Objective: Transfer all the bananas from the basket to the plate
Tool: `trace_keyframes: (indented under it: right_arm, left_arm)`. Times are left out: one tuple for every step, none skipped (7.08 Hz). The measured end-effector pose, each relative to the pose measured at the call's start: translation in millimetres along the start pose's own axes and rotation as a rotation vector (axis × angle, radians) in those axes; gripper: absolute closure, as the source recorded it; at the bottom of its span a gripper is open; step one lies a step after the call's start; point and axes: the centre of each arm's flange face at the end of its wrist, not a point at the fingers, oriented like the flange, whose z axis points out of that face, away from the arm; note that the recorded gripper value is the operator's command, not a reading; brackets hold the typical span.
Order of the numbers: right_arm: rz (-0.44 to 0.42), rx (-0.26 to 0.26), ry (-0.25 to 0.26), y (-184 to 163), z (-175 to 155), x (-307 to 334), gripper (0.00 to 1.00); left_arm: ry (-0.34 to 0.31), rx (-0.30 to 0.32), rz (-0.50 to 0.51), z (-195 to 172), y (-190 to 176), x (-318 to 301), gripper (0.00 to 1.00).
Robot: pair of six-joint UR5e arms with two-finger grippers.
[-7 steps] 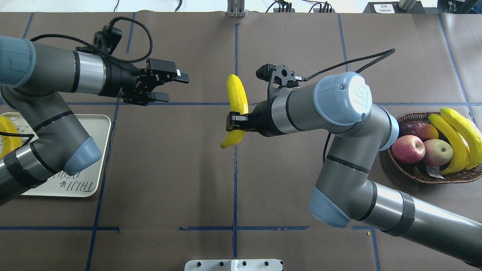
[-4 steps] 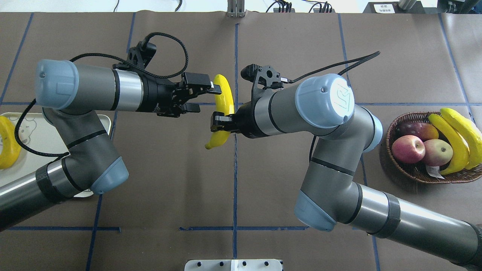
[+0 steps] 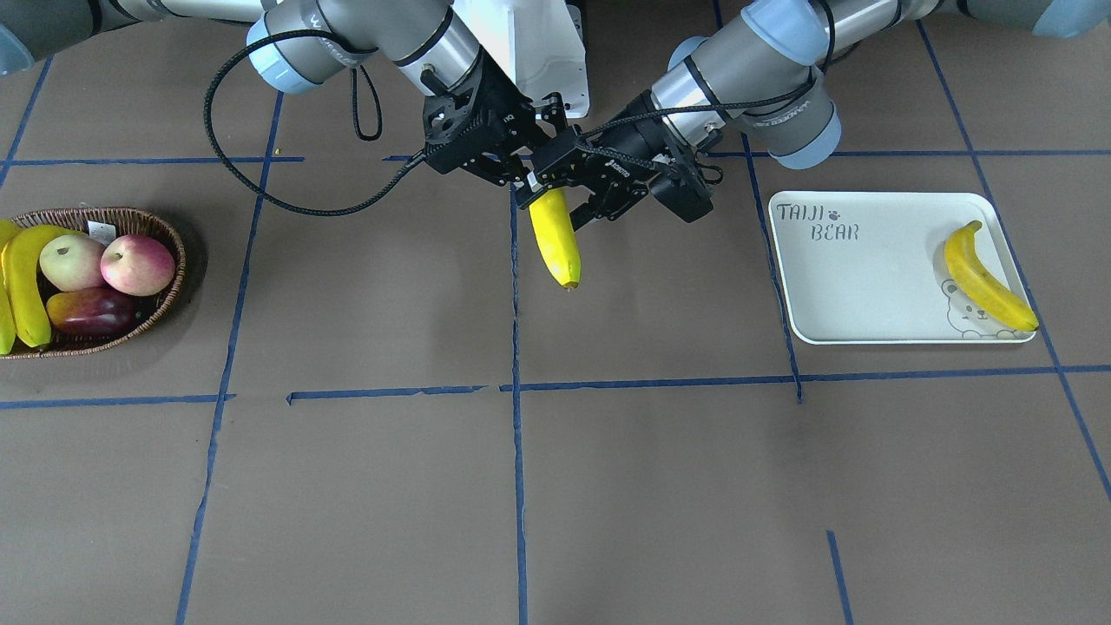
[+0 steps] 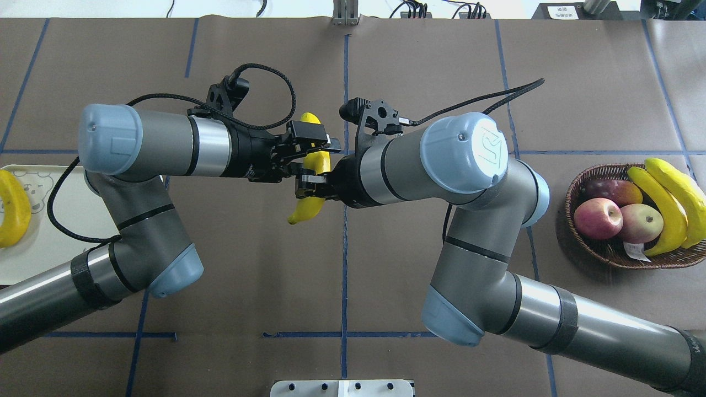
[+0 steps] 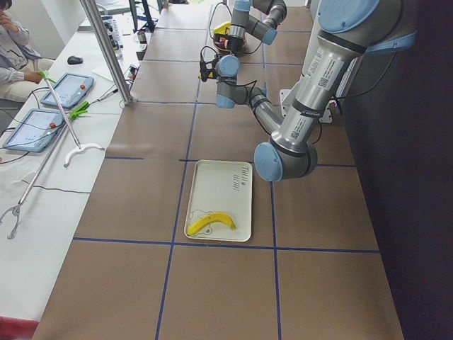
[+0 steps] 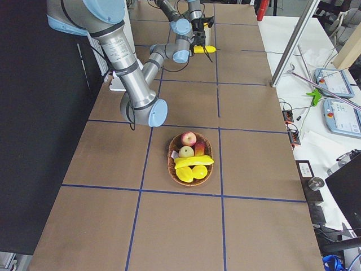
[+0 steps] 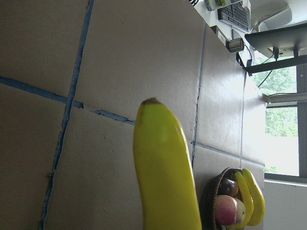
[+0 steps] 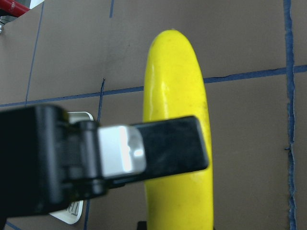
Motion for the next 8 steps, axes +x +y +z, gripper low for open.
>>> trace_keyframes:
  right_arm:
    - [-0.001,0.003,-0.001,1.9,1.1,-1.6,0.96]
    - [-0.002,0.005,-0.001,3.8,2.4,-2.1,0.95]
    - [-0.002,0.006,-0.001,5.3,3.2,-2.6,0.82]
    - [-0.002,0.005,0.000,6.3,3.9,-2.5,0.16]
    - [-0.002,0.004,0.001,6.8,4.2,-2.4,0.00]
    - [0.000,0.004,0.002,6.9,4.5,-1.7,0.00]
    - [0.001,0.004,0.002,6.9,4.3,-1.6,0.00]
    - [0.001,0.004,0.000,6.8,3.4,-2.2,0.00]
  left_arm:
    - [-0.002,0.001,-0.001,2.5,1.4,-1.3,0.56]
    - [-0.003,0.000,-0.001,3.4,2.1,-1.7,0.84]
    - [-0.003,0.000,-0.002,3.6,2.2,-1.9,1.00]
    - [-0.006,0.001,-0.004,3.6,2.3,-3.3,1.00]
    - [-0.009,0.002,-0.005,3.1,1.9,-5.6,1.00]
    - [-0.014,0.005,-0.005,2.3,0.8,-8.4,1.00]
    - [-0.015,0.005,-0.004,1.7,0.0,-9.1,1.00]
    - [-0.016,0.006,-0.003,1.5,-0.6,-9.8,1.00]
